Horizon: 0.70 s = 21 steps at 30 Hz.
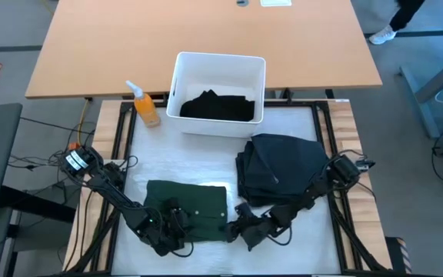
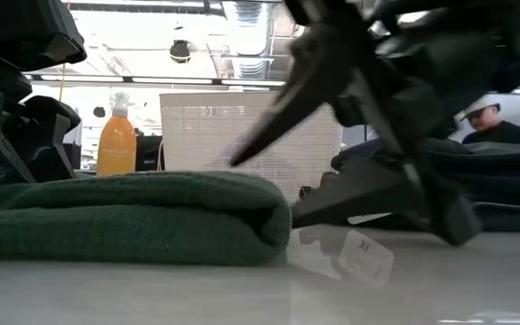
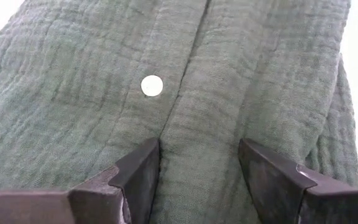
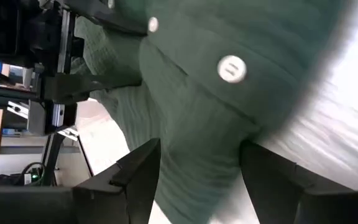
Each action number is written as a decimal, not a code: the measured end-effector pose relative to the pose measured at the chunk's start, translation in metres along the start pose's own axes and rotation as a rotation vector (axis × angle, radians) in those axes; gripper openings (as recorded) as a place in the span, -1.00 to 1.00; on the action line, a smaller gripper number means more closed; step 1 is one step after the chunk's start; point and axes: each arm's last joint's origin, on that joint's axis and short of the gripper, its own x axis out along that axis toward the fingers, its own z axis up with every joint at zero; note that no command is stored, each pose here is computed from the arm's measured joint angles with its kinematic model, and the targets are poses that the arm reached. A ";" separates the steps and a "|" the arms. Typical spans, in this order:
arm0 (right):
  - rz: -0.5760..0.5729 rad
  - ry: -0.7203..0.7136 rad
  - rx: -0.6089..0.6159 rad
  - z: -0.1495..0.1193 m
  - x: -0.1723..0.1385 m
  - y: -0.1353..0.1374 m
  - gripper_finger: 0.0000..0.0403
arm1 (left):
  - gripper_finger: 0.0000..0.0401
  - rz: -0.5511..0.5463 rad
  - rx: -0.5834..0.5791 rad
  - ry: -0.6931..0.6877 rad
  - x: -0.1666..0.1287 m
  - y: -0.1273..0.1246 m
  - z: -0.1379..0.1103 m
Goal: Fold laundry
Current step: Stack the folded green polo shirt on top of the folded black short
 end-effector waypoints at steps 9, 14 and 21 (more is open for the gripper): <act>-0.056 -0.010 -0.117 0.020 0.009 0.005 0.02 | 0.05 0.000 0.009 0.000 0.000 0.000 0.000; -0.077 0.076 -0.240 0.025 -0.002 0.010 -0.64 | 0.05 -0.012 -0.025 -0.018 0.001 -0.001 0.003; -0.200 0.149 -0.390 0.048 -0.052 0.025 -0.82 | 0.05 -0.117 -0.114 -0.167 0.008 -0.005 0.029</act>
